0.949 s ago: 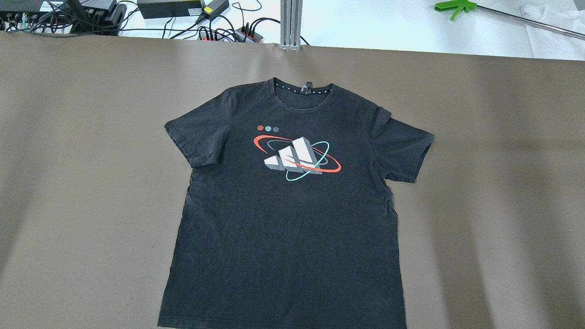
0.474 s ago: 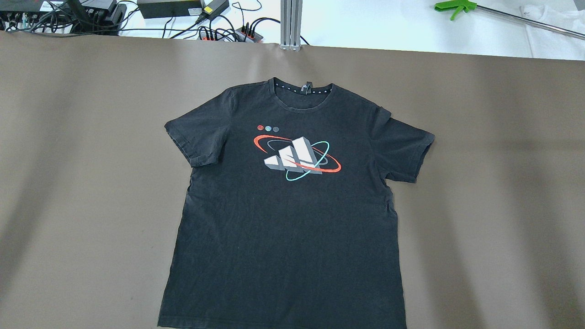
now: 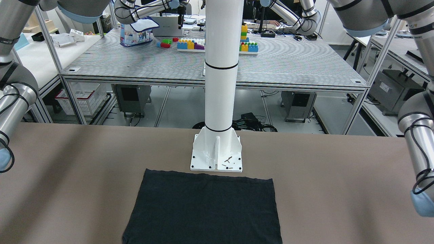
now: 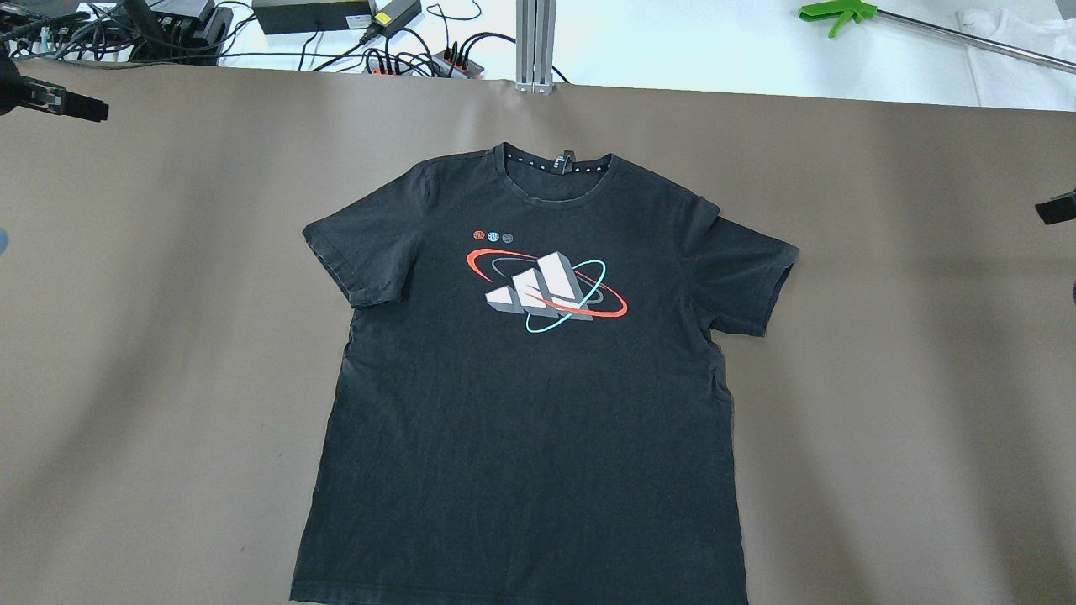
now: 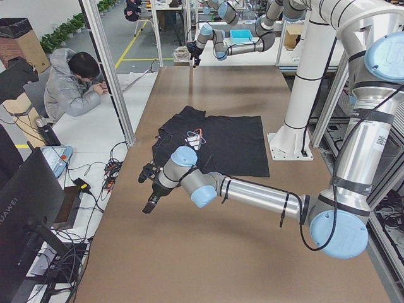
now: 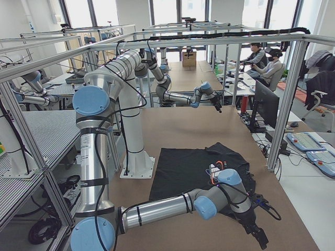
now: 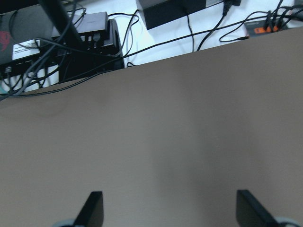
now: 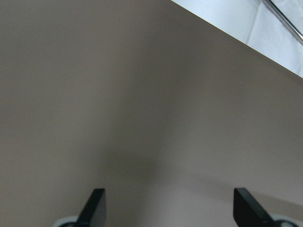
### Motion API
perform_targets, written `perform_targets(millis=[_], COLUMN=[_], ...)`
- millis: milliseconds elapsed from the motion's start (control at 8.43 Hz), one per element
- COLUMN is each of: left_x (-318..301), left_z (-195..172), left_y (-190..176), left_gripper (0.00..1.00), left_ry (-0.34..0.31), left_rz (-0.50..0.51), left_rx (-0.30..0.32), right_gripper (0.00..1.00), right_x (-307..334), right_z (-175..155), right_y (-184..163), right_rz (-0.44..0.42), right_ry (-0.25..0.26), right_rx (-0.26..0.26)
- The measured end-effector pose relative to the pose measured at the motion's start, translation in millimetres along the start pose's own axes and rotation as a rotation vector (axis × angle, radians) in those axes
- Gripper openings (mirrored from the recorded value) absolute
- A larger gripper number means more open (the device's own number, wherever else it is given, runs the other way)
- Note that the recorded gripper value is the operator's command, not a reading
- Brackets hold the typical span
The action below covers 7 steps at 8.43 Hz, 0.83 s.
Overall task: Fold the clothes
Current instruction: 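Move the right gripper to the sleeve nearest it while the left arm approaches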
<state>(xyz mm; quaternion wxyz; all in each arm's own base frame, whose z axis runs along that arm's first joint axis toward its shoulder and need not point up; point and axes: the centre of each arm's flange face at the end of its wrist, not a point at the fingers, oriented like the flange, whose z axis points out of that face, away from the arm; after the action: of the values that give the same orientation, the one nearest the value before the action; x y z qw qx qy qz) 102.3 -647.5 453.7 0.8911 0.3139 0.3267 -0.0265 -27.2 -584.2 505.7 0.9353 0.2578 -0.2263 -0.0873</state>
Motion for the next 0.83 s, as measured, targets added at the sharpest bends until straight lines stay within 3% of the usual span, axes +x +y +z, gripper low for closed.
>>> perform_targets(millis=[237, 474, 830], left_x=[43.2, 68.7, 111.4], left_z=[12.5, 18.0, 39.8], left_y=[-18.0, -22.4, -22.0], left_gripper=[1.00, 1.00, 1.00], left_ry=[0.047, 0.084, 0.135], left_rz=[-0.072, -0.129, -0.187], left_rx=[-0.001, -0.001, -0.010], right_gripper=[0.95, 0.95, 0.95], right_x=[-66.7, -122.4, -167.6], right_z=[7.7, 16.7, 69.1], right_y=[-23.2, -41.4, -40.0], right_rz=[0.063, 0.125, 0.214], right_ry=[-0.113, -0.194, -0.283], right_rx=[0.078, 0.100, 0.128])
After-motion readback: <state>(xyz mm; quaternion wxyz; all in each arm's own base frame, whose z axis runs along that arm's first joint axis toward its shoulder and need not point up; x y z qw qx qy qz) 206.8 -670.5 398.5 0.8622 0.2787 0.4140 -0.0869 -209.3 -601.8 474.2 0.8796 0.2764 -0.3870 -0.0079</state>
